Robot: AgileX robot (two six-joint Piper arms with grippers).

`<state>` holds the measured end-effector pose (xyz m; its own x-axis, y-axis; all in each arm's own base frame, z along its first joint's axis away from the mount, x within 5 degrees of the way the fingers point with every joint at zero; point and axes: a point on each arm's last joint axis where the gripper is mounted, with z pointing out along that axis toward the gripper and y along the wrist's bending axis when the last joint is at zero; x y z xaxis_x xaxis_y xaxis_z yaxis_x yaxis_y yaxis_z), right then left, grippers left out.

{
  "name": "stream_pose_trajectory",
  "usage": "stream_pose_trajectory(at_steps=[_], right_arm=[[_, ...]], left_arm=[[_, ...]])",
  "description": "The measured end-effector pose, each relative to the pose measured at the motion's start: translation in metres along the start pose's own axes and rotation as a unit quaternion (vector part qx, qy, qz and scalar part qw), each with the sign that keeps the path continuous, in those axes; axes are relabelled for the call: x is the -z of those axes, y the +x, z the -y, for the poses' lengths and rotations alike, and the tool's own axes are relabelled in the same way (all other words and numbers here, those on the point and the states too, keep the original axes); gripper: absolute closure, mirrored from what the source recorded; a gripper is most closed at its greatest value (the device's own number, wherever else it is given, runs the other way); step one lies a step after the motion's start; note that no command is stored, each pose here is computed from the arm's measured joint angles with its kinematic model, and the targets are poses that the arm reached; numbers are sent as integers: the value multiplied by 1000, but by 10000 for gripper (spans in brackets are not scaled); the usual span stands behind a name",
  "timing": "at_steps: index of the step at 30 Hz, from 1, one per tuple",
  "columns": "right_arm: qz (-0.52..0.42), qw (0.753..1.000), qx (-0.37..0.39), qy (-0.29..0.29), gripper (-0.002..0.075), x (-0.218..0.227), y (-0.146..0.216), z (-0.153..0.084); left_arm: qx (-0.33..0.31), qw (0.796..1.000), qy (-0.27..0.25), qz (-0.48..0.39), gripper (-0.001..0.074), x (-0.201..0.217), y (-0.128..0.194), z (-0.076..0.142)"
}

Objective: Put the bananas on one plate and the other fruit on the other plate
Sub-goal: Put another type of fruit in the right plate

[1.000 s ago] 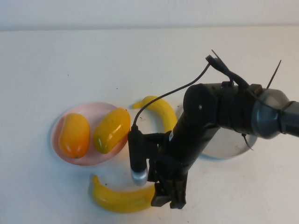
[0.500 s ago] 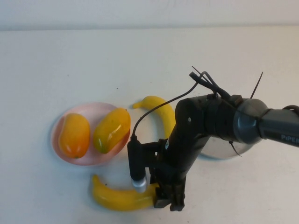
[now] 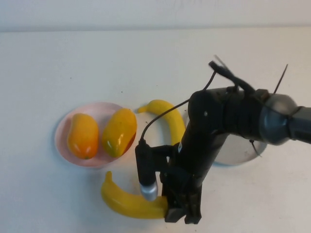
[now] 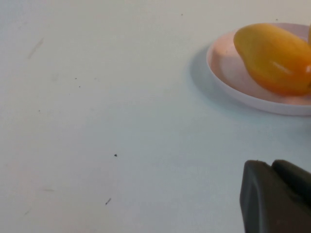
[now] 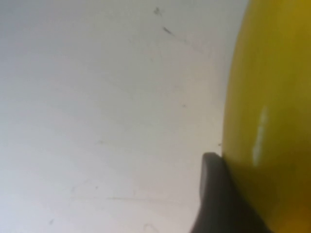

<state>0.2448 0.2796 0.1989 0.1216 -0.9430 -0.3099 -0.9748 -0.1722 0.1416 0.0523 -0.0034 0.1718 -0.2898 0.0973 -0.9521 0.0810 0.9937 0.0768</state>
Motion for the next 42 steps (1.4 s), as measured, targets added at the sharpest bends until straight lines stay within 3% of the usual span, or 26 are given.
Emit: stream_pose_trajectory(at_steps=[7, 13, 17, 22, 26, 37, 42], right_arm=[[34, 996, -39, 75, 423, 68, -2, -24], [48, 968, -175, 175, 423, 110, 22, -18], [68, 913, -340, 214, 423, 121, 47, 2], [72, 821, -518, 228, 423, 119, 88, 30], [60, 781, -580, 223, 423, 109, 112, 48], [27, 770, -605, 202, 420, 61, 130, 79], [18, 770, -603, 205, 357, 52, 134, 84]], left_arm=[[0, 1000, 0, 0, 733, 0, 0, 0], [0, 1000, 0, 0, 733, 0, 0, 0], [0, 1000, 0, 0, 733, 0, 0, 0], [0, 1000, 0, 0, 733, 0, 0, 0], [0, 1000, 0, 0, 733, 0, 0, 0], [0, 1000, 0, 0, 733, 0, 0, 0], [0, 1000, 0, 0, 733, 0, 0, 0]])
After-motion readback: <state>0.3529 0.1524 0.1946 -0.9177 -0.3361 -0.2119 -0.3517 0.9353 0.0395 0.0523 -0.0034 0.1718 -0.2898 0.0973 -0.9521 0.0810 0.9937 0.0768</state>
